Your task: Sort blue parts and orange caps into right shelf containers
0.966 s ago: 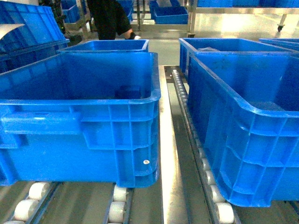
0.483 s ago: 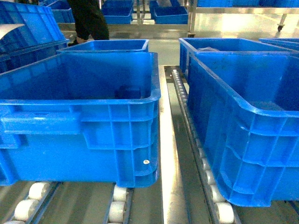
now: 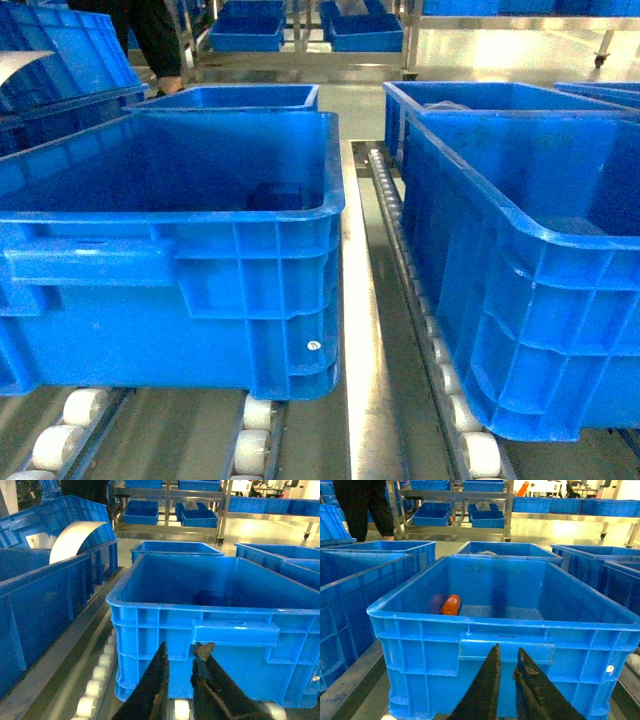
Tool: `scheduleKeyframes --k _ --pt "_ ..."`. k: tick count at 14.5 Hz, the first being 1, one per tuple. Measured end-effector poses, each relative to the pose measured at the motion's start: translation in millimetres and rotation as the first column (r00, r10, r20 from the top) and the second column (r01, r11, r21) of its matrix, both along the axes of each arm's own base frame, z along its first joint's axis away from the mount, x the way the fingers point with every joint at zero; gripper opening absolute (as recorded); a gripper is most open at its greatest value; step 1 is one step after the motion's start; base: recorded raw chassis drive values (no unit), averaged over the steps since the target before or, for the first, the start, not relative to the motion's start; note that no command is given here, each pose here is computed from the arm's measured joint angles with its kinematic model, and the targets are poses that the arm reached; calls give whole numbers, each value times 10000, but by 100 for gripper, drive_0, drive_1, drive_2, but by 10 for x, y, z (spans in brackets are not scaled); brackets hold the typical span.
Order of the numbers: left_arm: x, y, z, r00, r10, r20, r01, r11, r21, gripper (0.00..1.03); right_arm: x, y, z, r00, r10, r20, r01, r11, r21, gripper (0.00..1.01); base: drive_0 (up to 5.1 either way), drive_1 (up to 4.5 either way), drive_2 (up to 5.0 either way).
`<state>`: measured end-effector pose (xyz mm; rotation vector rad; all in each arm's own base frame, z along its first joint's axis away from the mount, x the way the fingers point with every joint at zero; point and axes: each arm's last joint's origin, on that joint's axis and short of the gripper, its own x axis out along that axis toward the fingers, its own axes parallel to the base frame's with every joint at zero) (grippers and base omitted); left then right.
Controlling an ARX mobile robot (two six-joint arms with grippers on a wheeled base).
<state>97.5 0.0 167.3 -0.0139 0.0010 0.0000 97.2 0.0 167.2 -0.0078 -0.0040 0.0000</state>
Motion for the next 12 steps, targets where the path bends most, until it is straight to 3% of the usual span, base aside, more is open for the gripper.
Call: scheduleKeyframes --k 1,4,8,12 --pt "0 0 0 10000 0 0 0 10000 0 28 0 0 0 10000 0 0 0 10000 0 24 0 0 0" --pt "0 0 0 10000 0 0 0 10000 0 55 0 0 0 10000 0 0 0 10000 0 52 0 0 0" --pt "0 0 0 10000 0 0 0 10000 27 100 0 0 0 10000 0 0 0 10000 4 99 0 0 0" --pt "0 0 0 10000 0 0 0 10000 31 98 0 0 0 10000 0 0 0 10000 4 98 0 0 0"
